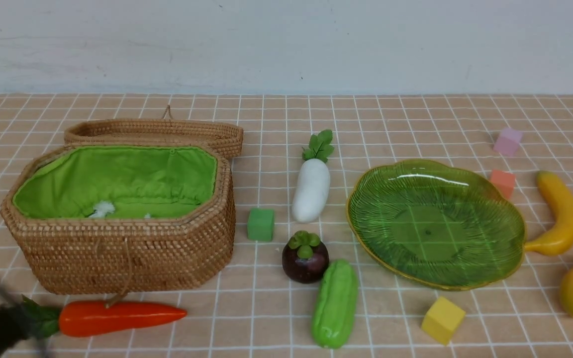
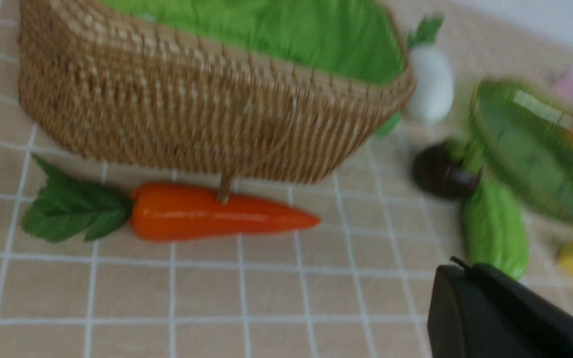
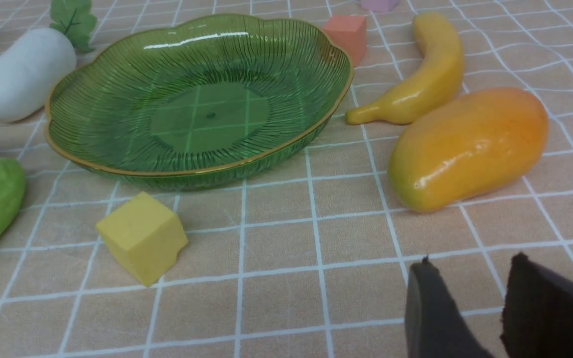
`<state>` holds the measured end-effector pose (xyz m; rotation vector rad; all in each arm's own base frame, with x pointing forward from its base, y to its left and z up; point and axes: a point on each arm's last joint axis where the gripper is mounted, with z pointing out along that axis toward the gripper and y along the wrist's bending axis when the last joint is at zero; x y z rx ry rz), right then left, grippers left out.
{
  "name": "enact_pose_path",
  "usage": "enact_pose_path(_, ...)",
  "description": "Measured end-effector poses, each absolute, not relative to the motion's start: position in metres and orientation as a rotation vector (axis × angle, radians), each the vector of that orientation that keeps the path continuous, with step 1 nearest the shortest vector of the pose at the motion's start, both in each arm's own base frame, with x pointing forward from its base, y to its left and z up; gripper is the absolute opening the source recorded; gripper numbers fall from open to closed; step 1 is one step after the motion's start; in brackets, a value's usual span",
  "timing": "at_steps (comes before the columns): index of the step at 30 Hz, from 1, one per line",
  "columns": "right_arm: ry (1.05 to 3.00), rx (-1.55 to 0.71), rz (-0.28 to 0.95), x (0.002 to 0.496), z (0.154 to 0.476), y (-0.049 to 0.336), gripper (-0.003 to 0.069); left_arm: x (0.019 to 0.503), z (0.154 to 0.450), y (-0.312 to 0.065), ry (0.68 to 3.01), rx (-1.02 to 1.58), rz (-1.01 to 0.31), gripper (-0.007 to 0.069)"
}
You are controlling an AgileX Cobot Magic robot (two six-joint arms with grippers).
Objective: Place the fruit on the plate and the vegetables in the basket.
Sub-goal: Use the left arm to grab a carrot and put it into the left basket
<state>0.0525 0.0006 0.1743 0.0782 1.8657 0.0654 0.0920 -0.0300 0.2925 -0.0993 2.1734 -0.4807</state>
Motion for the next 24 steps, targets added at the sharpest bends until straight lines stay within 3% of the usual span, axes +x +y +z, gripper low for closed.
enact_pose_path(6,1.841,0.075,0.058,0.053,0.176,0.0,0.0242,0.119,0.292,-0.039,2.358,-0.004,-0.493,-0.0013)
enact_pose_path(12,1.623,0.409,0.433,0.056,0.191,0.004,0.0242,0.118,0.289,-0.043,2.472,0.184,-0.487,-0.0013)
enact_pose_path(18,1.419,0.641,0.684,0.057,0.204,0.001,0.0242,0.115,0.287,-0.044,2.503,0.282,-0.475,-0.0013)
enact_pose_path(22,1.446,0.682,0.784,0.055,0.21,0.005,0.0228,0.116,0.287,-0.045,2.519,0.305,-0.48,-0.0013)
enact_pose_path(24,1.561,0.547,0.808,0.049,0.237,0.014,0.0192,0.12,0.291,-0.048,2.527,0.379,-0.479,-0.0013)
